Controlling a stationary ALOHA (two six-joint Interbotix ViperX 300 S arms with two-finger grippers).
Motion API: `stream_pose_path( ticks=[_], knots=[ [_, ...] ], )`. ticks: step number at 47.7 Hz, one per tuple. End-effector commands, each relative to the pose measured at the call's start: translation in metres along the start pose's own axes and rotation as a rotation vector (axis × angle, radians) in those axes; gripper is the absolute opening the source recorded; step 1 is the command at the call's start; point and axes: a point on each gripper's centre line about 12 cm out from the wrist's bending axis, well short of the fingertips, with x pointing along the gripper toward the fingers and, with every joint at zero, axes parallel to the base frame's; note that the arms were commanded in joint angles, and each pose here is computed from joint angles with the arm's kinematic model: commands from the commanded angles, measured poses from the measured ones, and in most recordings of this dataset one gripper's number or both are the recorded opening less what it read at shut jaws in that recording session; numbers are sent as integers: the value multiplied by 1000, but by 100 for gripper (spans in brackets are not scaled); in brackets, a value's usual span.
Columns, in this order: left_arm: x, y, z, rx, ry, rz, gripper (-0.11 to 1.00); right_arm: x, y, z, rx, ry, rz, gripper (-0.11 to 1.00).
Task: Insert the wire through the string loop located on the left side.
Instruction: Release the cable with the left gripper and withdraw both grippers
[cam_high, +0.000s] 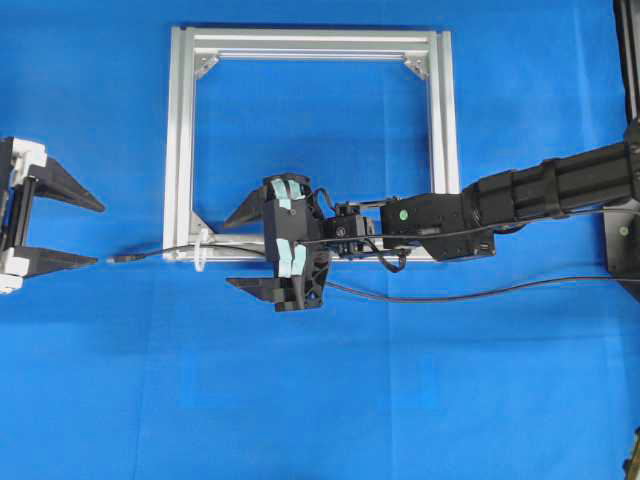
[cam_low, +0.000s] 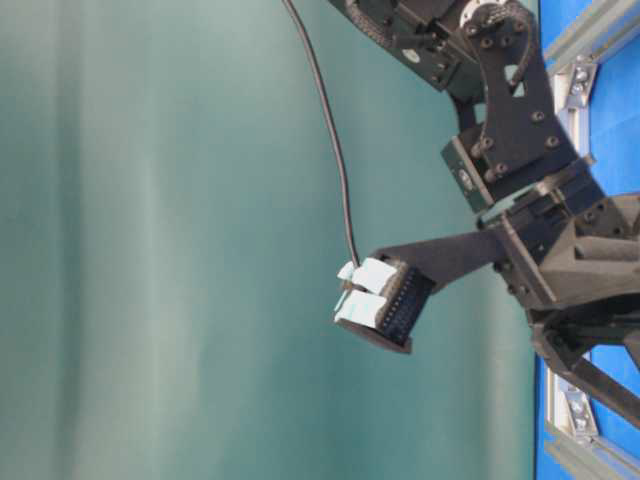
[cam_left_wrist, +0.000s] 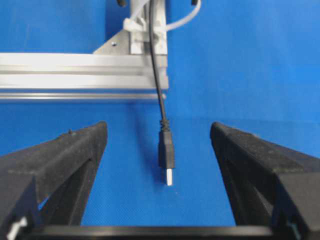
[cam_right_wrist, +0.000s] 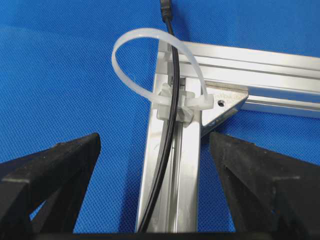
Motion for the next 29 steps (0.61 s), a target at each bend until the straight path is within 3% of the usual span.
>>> stream_pose_path(
  ticks=[1,8,23,29],
  knots=[
    [1,0,5,1,-14,1,78,-10,4,30,-4,-75,10,96],
    [-2,0,8,0,-35,0,78,-11,4,34,1,-79,8,96],
    [-18,-2,28,7,-156,-13,77,-43,6,84,-2,-147,8,96],
    [-24,-3,35,7,-202,-17,77,-50,5,93,-1,-151,3,96]
  ],
)
